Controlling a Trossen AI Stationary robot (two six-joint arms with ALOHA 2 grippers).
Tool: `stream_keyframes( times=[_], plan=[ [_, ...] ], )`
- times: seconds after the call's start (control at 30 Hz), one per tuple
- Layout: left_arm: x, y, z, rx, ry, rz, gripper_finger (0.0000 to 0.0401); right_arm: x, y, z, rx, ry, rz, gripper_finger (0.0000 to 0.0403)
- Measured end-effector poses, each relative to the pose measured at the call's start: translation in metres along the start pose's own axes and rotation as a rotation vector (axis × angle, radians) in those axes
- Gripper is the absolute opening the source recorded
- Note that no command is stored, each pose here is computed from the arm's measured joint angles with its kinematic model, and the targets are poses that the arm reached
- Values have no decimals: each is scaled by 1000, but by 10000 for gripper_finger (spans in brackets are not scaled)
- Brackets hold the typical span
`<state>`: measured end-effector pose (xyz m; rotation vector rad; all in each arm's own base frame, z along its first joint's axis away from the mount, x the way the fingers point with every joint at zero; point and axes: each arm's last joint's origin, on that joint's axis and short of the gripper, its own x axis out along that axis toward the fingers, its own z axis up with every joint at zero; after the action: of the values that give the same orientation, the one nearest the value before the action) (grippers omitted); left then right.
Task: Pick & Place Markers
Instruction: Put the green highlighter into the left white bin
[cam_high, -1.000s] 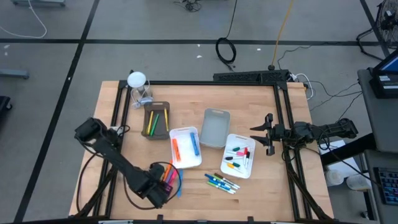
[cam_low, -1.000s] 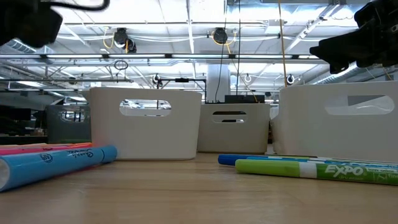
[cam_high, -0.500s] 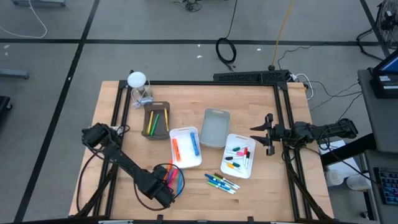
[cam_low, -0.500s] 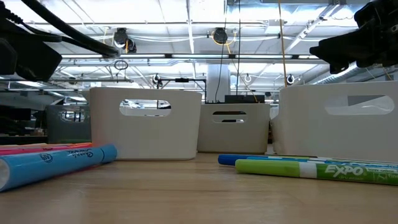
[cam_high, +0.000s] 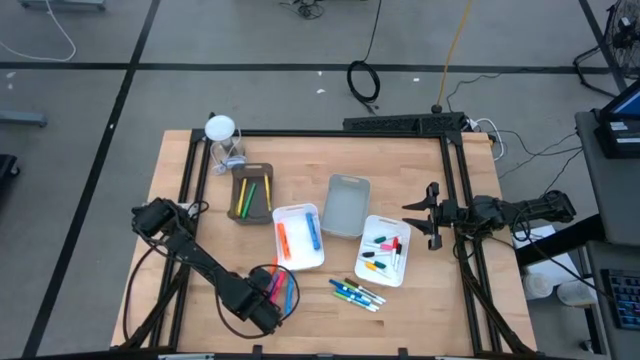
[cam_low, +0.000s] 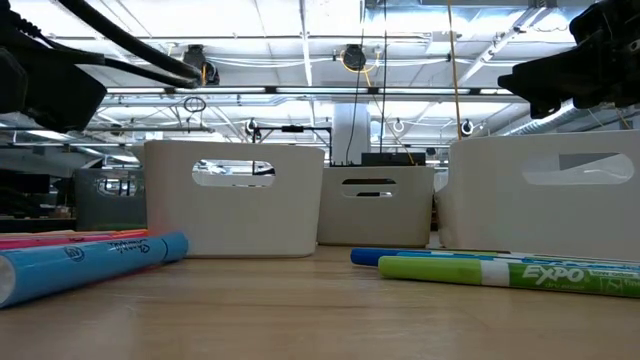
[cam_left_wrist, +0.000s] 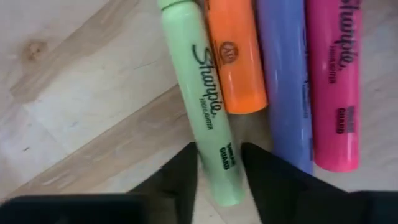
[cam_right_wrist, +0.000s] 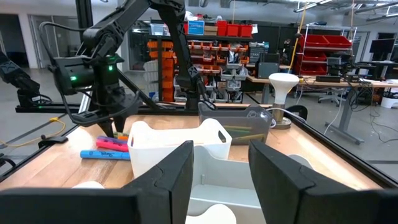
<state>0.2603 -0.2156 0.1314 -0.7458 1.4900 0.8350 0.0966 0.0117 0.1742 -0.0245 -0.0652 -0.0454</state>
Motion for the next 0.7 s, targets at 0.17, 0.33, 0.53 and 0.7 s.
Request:
stream_keyframes(
  times=[0.17,0.33,0.53,0.7],
  plan=[
    [0,1,1,-19,14,11,73,0,0,0,0,0,0,141],
    [0,2,-2,-10,50,30,72,0,0,0,0,0,0,141],
    [-10,6,-2,-6,17,0,72,0,0,0,0,0,0,141],
    [-33,14,2,-14,-92,-74,72,0,0,0,0,0,0,141]
  ],
)
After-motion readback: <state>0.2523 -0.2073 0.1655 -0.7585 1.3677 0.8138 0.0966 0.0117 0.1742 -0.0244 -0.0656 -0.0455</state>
